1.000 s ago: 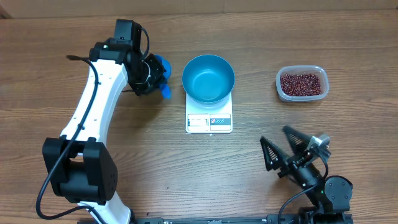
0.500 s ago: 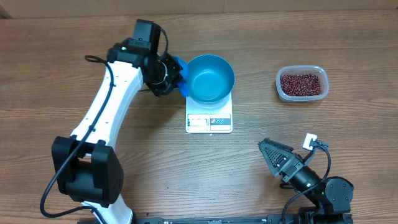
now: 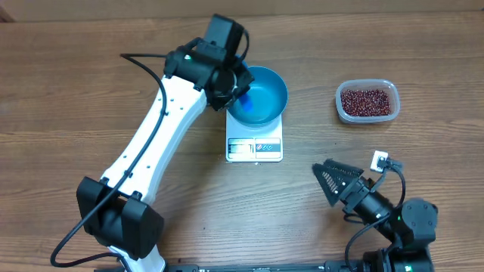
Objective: Scoop item into bowl and weigh 150g on scale
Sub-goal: 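Lift the blue scoop with the left gripper toward the right gripper, then grasp the scoop handle with the right gripper and release left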
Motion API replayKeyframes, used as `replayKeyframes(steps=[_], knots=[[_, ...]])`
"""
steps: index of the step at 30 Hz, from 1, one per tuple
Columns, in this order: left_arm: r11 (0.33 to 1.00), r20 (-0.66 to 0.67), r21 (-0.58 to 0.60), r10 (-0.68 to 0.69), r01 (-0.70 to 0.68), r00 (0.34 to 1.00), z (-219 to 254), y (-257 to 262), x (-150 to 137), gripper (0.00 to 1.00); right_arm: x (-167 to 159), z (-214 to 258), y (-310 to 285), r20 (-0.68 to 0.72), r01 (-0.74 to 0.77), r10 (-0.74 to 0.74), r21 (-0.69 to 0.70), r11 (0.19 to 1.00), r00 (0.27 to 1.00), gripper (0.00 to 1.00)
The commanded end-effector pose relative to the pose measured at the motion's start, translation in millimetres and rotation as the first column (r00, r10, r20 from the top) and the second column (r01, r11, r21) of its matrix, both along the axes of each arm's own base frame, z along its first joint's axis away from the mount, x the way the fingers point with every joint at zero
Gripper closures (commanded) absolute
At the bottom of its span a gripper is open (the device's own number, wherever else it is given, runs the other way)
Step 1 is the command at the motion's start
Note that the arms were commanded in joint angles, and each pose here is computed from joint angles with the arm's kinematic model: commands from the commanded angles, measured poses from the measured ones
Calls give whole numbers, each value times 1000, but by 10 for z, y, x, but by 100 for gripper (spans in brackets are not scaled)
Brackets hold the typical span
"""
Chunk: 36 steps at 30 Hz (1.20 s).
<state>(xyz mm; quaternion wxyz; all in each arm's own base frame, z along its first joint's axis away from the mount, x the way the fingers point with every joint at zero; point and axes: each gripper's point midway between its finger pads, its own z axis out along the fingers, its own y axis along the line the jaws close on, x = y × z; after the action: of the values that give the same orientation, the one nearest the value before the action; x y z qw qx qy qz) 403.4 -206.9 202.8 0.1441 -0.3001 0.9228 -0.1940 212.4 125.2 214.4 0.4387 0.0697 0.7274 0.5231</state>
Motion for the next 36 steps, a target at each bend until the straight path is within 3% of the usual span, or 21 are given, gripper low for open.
replayKeyframes(steps=[1, 11, 15, 23, 26, 36], knots=[[995, 89, 46, 81, -86, 993, 301, 72, 12, 96, 181, 329, 5, 85, 5, 4, -102, 995, 996, 0], [994, 60, 27, 108, -110, 992, 280, -22, -76, 96, 654, 358, 722, 58, -50, 69, -281, 958, 996, 0], [991, 35, 29, 132, -133, 991, 252, 2, -119, 96, 744, 266, 1087, 80, -77, 104, -286, 955, 991, 0], [988, 2, 20, 151, -151, 989, 226, 3, -172, 96, 983, 203, 1267, 73, -70, 87, -209, 975, 993, 0], [988, -9, 8, 152, -152, 988, 224, -17, -186, 96, 1045, 188, 1300, 65, -68, 84, -215, 974, 994, 4], [988, -46, -17, 151, -152, 987, 208, -58, -246, 96, 1420, 147, 1471, 20, -39, 44, -215, 976, 999, 40]])
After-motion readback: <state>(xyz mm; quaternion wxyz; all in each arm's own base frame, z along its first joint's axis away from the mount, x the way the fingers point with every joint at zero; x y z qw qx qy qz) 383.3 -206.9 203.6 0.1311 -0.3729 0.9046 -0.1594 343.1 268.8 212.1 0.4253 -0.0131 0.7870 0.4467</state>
